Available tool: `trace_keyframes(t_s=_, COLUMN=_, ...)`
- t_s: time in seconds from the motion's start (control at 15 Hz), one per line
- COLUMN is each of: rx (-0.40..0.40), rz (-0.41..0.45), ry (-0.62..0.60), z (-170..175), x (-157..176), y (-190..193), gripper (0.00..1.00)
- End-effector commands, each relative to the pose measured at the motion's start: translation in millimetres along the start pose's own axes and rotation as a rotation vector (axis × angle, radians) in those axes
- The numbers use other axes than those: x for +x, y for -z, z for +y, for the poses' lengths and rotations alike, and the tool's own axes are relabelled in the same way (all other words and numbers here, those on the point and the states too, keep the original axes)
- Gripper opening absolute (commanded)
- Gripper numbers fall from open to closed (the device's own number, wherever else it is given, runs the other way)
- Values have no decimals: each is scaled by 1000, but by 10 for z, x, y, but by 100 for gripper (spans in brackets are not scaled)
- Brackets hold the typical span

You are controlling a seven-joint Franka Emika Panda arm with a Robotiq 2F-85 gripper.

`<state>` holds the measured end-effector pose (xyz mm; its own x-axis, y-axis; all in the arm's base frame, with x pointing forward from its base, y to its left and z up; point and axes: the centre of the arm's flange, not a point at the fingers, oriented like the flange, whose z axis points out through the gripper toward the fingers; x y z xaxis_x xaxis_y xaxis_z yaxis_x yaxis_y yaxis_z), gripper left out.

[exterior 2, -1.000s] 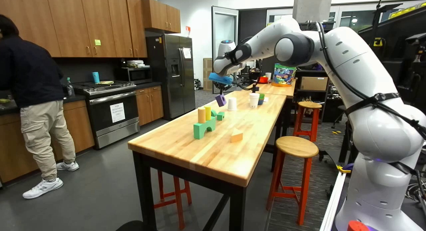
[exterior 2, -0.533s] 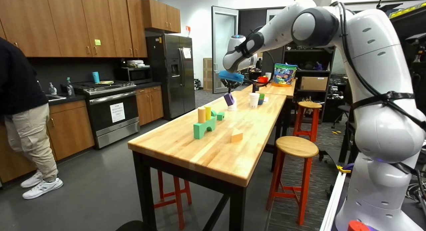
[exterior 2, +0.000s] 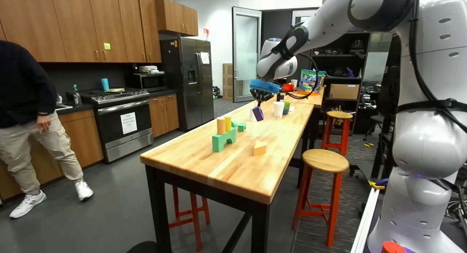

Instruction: Move the purple block forward

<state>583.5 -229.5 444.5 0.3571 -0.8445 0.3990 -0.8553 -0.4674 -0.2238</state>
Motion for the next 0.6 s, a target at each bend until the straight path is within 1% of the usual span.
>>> trace_keyframes(t_s=0.0, rx=36, rz=-13, ry=-2, z=140, x=-265, y=94, gripper=0)
trace_keyframes(t_s=0.53, rx=51, rz=-18, ry=-19, z=257, x=-431, y=41, gripper=0)
